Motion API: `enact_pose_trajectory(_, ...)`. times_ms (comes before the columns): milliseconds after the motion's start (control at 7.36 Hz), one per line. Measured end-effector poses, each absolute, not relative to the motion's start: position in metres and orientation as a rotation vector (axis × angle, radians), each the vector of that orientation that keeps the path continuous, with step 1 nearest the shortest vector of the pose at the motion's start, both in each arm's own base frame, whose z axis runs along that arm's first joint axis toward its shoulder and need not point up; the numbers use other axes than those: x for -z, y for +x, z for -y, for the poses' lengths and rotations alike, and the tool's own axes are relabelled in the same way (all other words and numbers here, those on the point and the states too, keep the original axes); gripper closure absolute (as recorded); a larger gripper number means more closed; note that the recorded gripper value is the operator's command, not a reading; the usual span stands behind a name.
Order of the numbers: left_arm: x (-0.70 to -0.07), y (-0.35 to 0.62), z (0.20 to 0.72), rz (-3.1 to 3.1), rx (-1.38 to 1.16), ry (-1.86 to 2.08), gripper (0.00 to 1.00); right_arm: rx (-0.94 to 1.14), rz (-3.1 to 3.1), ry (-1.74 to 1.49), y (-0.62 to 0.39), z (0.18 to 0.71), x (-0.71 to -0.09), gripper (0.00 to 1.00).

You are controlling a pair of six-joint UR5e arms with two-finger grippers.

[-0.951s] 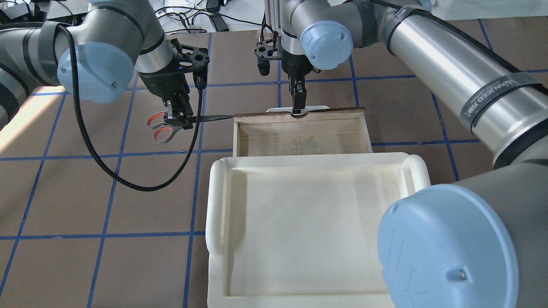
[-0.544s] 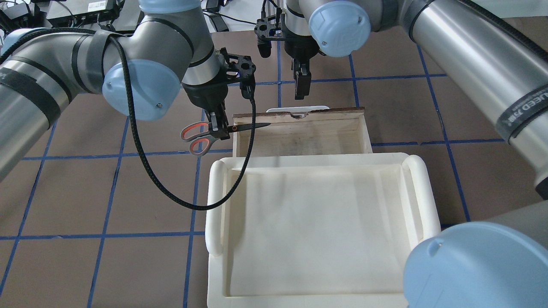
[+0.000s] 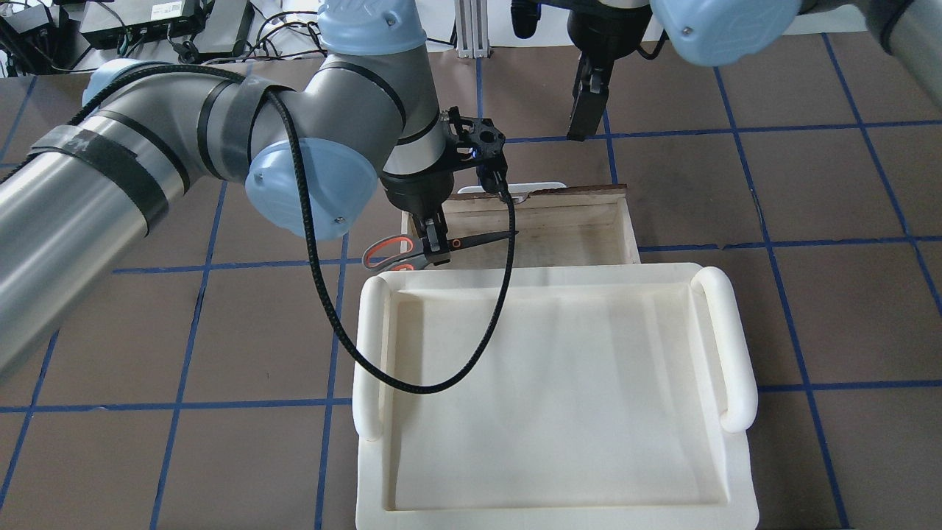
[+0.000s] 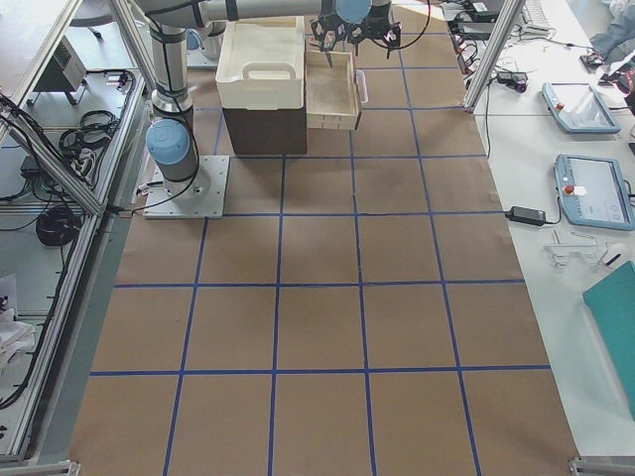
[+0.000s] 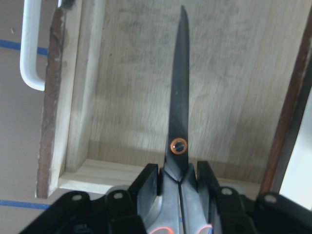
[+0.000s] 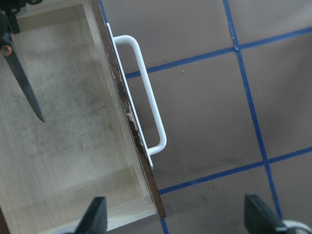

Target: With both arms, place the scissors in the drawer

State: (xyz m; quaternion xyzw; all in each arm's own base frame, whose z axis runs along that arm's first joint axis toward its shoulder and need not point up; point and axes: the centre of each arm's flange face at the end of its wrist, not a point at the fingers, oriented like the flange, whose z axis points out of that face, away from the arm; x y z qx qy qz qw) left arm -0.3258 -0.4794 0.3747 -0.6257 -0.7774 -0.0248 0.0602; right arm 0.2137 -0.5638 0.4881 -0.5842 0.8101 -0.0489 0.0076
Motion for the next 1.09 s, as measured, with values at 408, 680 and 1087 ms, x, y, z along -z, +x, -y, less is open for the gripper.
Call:
enact_pose_trajectory(408,-0.364,-0.350,0.469,2.315,0.074,-1.881,1.00,0.092,-2.879,-1.137,0.187,0.508,-0.525,0.00)
enact_pose_trajectory(680,-0.354,-0.355,0.470,2.300,0.094,-1.876,0.98,0.102,-3.019,-0.657,0.183,0.485,-0.547,0.00)
enact_pose_trajectory(1087,-0.353,-0.357,0.469,2.306,0.094,-1.847,0.30,0.061,-3.072,-0.235,0.181,0.454,-0.566,0.00)
